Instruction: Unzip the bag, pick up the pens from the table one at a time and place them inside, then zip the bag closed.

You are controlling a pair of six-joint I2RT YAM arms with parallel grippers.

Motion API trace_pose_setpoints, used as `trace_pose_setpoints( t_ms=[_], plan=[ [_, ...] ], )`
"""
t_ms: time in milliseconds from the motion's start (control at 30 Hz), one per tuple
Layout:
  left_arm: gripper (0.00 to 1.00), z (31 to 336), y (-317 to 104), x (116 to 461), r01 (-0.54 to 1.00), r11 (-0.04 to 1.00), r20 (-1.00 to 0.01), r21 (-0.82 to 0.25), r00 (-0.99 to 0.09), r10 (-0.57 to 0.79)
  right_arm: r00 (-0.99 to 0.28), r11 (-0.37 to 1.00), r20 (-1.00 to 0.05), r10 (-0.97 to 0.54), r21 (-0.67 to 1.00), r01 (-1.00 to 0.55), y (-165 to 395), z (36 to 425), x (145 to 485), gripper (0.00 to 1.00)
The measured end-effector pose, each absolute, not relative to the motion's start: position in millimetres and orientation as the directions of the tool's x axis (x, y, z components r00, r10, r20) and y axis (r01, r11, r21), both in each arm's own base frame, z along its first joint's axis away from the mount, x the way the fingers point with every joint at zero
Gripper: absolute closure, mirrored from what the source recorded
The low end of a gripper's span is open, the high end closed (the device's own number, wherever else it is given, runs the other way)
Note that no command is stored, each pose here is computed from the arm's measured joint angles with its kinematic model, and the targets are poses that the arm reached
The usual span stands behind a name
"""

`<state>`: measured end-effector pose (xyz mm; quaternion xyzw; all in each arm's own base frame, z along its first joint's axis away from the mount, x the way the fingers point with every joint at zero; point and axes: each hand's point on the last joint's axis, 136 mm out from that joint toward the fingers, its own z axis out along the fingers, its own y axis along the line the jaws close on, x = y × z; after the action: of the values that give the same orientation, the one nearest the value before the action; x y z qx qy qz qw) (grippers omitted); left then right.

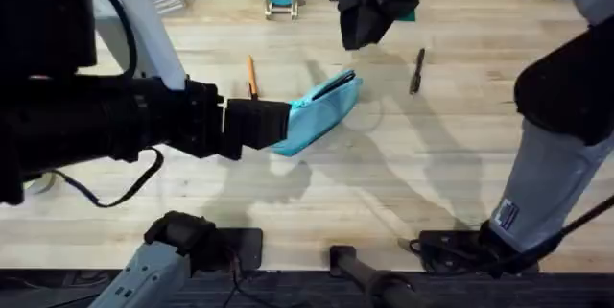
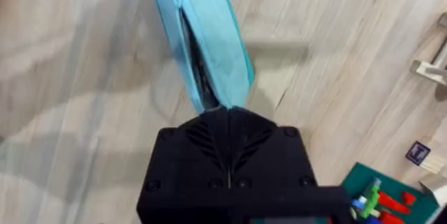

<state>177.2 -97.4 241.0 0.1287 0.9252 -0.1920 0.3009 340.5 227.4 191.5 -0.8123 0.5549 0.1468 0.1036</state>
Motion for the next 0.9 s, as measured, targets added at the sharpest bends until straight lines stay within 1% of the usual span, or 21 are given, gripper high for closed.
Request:
trace_pose_setpoints(
  t_ms=[67, 133, 300, 500, 700, 900],
  plan=[
    [0.006, 241.0, -97.4, 177.2, 0.353, 0.893, -0.606, -0.278, -0.786, 0.122, 0.367, -0.382, -0.301, -0.880, -0.008, -0.924, 230.1, 188.3, 337.7, 0.972],
    [0.006, 241.0, -97.4, 177.2, 0.353, 0.893, -0.606, -0.278, -0.786, 0.122, 0.398, -0.410, -0.270, -0.877, -0.011, -0.912, 235.2, 186.8, 333.4, 0.971],
    [0.006, 241.0, -97.3, 177.2, 0.353, 0.893, -0.606, -0.278, -0.786, 0.122, 0.501, -0.510, -0.233, -0.833, -0.024, -0.860, 247.0, 185.2, 322.7, 0.971],
    [0.006, 241.0, -97.3, 177.2, 0.353, 0.893, -0.606, -0.278, -0.786, 0.122, 0.592, -0.598, -0.214, -0.777, -0.046, -0.800, 247.1, 184.5, 322.2, 0.971],
    [0.006, 241.0, -97.3, 177.2, 0.353, 0.893, -0.606, -0.278, -0.786, 0.122, 0.627, -0.632, -0.209, -0.751, -0.050, -0.774, 247.1, 184.4, 320.9, 0.971],
    [0.006, 241.0, -97.3, 177.2, 0.353, 0.893, -0.606, -0.278, -0.786, 0.122, 0.644, -0.653, -0.244, -0.725, -0.054, -0.756, 252.7, 185.8, 315.3, 0.971]
  ],
)
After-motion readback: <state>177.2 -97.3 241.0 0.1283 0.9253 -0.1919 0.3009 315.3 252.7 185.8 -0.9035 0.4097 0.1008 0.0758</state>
